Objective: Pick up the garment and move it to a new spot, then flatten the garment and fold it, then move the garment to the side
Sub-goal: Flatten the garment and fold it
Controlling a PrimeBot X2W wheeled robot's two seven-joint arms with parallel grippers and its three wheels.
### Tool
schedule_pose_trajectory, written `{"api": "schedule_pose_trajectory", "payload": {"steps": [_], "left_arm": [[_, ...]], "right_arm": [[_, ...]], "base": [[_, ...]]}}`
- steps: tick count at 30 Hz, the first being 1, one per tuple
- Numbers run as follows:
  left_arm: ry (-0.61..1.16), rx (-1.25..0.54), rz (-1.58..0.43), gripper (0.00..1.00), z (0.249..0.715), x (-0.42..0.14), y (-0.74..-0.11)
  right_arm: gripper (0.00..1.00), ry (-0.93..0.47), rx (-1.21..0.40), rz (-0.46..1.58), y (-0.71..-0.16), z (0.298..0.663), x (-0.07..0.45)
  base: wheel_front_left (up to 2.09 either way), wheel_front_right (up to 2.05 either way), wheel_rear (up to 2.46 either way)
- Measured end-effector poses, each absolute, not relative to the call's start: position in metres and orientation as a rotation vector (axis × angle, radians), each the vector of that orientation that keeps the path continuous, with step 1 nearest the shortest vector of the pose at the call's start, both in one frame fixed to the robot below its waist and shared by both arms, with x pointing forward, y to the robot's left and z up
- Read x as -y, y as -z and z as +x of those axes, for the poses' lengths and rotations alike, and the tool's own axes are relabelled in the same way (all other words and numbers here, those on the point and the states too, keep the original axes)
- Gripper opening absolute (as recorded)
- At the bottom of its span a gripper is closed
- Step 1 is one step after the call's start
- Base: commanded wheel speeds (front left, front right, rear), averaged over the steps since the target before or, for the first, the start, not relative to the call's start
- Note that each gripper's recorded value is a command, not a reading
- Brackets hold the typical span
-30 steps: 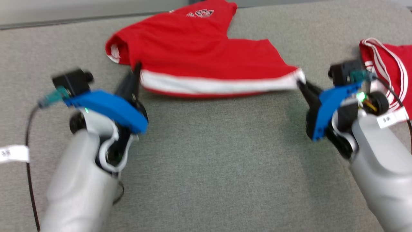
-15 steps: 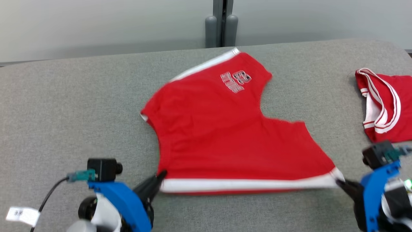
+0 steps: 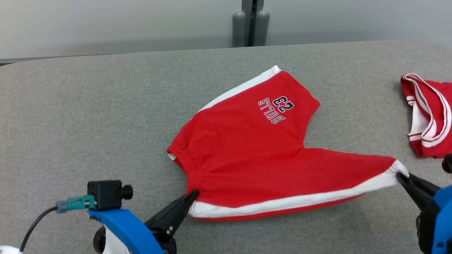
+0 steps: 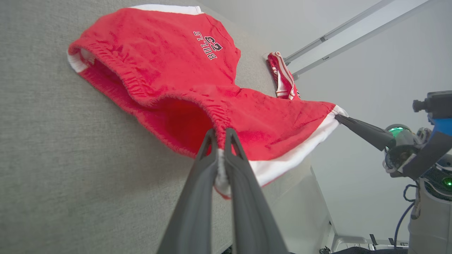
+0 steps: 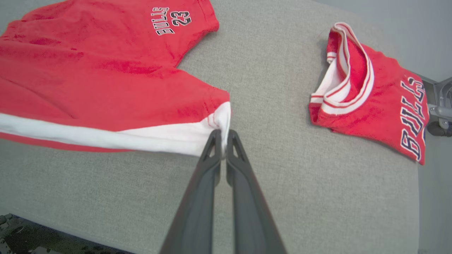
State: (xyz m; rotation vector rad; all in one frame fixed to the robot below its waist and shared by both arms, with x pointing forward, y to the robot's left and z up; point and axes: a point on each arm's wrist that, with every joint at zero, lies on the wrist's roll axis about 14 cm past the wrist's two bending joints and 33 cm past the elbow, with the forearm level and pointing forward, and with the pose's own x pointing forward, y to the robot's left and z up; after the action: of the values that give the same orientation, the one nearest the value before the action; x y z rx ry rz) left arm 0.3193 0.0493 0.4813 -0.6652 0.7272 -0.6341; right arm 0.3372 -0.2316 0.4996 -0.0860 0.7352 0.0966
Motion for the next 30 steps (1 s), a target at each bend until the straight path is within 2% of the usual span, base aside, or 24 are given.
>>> {"api": "schedule_pose_trajectory", "payload": {"steps": [5,17,24,30], "left_arm": [[0.568,-0.598,-0.703,0.0,0.369,-0.05,-0.491],[0.321,-0.489,-0.812,0.0,0.443,-0.072,-0.46],[0.22,-0.499,-0.828,0.0,0.455,-0.086,-0.427],[0.189,-0.507,-0.838,0.0,0.462,-0.089,-0.413]], "right_arm": [[0.0,-0.174,-0.644,-0.12,-0.51,0.392,0.216],[0.0,-0.262,-0.509,-0.168,-0.505,0.515,0.186],[0.0,-0.276,-0.485,-0.129,-0.479,0.559,0.17],[0.0,-0.277,-0.492,-0.1,-0.455,0.577,0.161]], "base": [[0.0,0.0,0.0],[0.0,0.0,0.0],[0.0,0.0,0.0],[0.0,0.0,0.0]]}}
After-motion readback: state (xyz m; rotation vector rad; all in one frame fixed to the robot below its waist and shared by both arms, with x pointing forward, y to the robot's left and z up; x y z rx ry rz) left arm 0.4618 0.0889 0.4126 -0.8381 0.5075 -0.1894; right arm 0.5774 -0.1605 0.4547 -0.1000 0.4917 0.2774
